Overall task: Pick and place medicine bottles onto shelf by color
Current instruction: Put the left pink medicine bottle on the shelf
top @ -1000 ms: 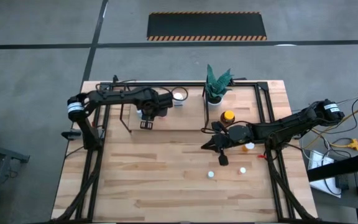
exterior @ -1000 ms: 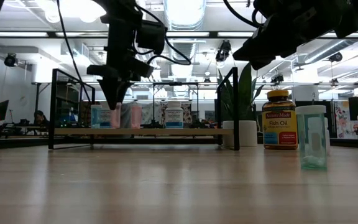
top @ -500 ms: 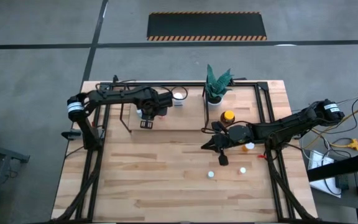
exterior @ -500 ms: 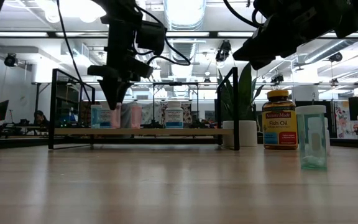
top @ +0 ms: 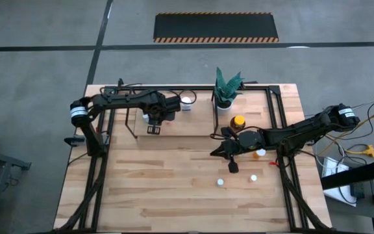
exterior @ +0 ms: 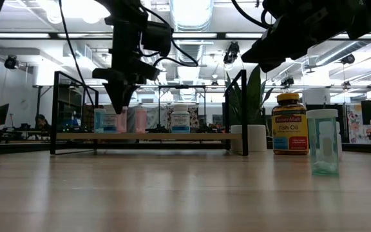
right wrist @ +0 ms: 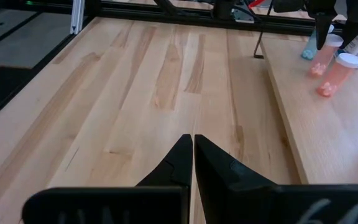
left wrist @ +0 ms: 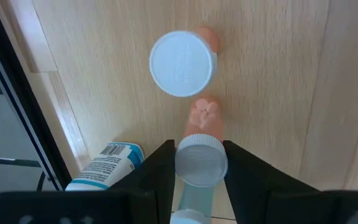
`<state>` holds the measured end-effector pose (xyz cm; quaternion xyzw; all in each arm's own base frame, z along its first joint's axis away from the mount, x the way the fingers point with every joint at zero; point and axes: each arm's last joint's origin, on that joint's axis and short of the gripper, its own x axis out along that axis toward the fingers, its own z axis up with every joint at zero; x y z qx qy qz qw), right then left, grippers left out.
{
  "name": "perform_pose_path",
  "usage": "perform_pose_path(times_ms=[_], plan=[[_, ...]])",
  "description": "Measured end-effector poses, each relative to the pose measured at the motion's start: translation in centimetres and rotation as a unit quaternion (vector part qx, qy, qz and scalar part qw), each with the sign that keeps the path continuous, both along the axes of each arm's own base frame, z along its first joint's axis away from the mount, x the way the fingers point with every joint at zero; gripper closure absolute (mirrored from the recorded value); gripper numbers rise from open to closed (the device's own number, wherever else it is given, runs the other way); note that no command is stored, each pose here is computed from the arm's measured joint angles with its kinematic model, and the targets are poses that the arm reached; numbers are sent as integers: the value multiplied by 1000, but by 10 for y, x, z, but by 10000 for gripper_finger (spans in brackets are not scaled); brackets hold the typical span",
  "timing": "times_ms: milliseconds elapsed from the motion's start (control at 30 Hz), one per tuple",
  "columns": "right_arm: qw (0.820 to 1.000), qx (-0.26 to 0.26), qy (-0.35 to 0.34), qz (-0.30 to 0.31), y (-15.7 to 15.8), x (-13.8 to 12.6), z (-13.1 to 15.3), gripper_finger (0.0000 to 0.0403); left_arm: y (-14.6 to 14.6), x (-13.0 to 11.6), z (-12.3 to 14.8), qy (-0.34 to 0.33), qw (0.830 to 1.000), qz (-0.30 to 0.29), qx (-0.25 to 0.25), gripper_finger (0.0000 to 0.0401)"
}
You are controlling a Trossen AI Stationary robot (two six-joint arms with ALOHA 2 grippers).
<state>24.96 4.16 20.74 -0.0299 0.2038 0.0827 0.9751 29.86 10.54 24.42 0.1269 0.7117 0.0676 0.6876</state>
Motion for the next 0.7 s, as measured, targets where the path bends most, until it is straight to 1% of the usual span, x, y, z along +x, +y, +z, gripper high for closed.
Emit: perform_pose_path(times_ms=[467,700], plan=[[1000,0,0,0,0,0,0,394,1,2,0,-10,1000,0,3,301],[1000,0,1,0,0,0,0,394,1,4,0,-19,1000,1,6,285]])
